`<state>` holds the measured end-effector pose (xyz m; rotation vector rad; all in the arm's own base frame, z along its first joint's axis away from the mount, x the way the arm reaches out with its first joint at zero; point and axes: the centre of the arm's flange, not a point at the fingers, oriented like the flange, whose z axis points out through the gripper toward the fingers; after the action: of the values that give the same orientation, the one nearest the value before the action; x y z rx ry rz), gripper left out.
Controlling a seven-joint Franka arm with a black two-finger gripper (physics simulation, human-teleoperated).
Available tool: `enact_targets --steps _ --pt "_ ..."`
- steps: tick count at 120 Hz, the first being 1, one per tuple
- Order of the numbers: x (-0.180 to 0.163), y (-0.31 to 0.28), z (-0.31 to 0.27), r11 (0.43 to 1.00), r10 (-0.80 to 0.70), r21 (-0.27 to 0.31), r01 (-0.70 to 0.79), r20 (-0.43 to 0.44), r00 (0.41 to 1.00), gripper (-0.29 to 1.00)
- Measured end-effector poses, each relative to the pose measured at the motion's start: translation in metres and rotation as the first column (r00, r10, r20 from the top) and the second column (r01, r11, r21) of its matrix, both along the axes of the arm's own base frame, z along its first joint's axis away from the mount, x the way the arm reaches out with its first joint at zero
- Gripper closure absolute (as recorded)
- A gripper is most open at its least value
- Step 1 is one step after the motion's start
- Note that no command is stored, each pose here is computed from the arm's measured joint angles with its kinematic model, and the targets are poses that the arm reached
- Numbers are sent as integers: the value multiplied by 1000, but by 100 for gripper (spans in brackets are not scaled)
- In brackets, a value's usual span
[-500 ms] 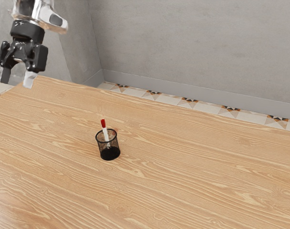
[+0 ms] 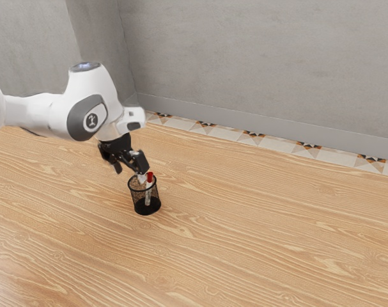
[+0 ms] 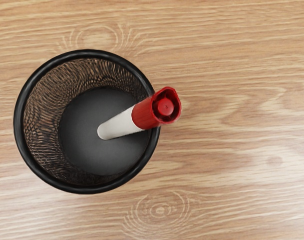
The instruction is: Take the marker out of the pen holder and place it to the left of the pen holder.
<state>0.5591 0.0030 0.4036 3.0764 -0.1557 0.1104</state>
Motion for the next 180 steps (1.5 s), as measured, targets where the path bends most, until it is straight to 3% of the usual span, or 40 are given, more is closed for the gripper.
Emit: enact_targets --steps 17,39,65,119,148,180 --pt "13 2 -14 999 -27 33 20 234 972 3" --pt "28 0 -27 997 -66 62 46 367 928 4" --pt "23 1 -38 994 -93 83 65 408 908 5" --pt "17 -5 -71 990 -132 95 103 396 909 13" --pt "16 -1 -68 991 -128 95 97 404 906 43" --pt "10 4 -68 992 -115 91 86 401 909 64"
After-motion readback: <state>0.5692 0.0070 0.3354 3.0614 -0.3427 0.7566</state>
